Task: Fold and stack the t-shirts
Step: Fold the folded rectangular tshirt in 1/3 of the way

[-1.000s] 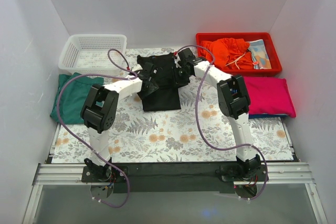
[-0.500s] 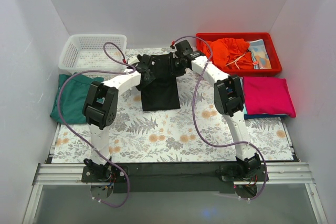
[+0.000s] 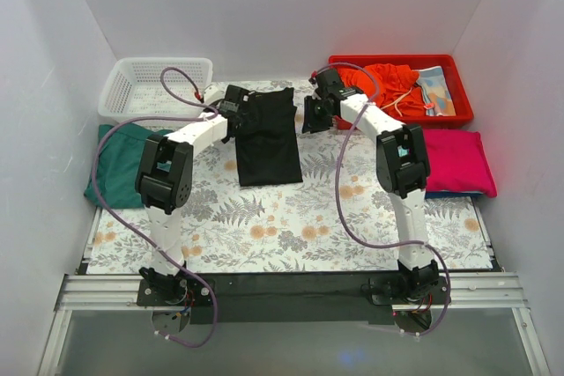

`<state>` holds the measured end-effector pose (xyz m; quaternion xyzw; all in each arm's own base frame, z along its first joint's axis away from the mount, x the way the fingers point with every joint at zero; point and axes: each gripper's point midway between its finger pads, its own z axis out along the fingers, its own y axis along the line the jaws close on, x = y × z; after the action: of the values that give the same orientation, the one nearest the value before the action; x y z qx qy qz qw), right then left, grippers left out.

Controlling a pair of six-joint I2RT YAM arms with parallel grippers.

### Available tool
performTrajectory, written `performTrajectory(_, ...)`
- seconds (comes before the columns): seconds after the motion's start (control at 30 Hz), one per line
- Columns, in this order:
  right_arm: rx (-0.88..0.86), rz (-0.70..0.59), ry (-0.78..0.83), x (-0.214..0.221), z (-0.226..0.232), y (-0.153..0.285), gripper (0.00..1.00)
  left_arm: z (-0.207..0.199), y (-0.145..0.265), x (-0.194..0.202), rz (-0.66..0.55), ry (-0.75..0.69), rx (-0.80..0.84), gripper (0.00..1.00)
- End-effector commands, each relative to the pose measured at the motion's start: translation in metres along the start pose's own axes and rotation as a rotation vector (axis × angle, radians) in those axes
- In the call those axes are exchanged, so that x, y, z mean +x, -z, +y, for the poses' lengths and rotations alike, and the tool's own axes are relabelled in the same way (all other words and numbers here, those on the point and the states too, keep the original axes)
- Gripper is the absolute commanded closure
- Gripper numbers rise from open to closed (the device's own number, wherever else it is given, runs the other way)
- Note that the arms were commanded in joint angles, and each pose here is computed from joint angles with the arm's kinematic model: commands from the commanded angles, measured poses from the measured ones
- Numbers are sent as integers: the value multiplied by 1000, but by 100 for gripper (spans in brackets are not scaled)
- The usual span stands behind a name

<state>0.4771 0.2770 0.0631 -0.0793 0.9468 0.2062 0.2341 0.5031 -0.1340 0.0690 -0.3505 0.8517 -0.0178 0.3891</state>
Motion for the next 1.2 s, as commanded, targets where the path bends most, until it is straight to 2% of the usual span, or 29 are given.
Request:
performTrajectory(0.0,-20,-34,47,8,11,53,60,-5,47,-34,-15,-32,106,40)
performTrajectory(0.17,-154,22,69,49,30,77,60,16,76,3,136,-59,186,38)
performTrajectory(0.2,-194,61,66,66,33,76,59,29,86,21,193,-60,210,37)
performTrajectory(0.27,-274,53,93,75,43,83,56,30,99,30,219,-48,282,36)
performTrajectory(0.3,-312,85,86,92,45,85,55,49,98,52,267,-65,275,36)
performTrajectory(0.43,-334,91,88,111,42,83,54,54,122,77,346,-52,411,36)
performTrajectory(0.57,-339,81,112,119,41,79,52,57,130,90,370,-36,490,36)
performTrajectory(0.73,-329,109,102,128,36,68,50,58,124,98,383,-32,501,36)
performTrajectory(1.17,-330,169,78,141,34,37,50,76,94,111,370,-65,393,38)
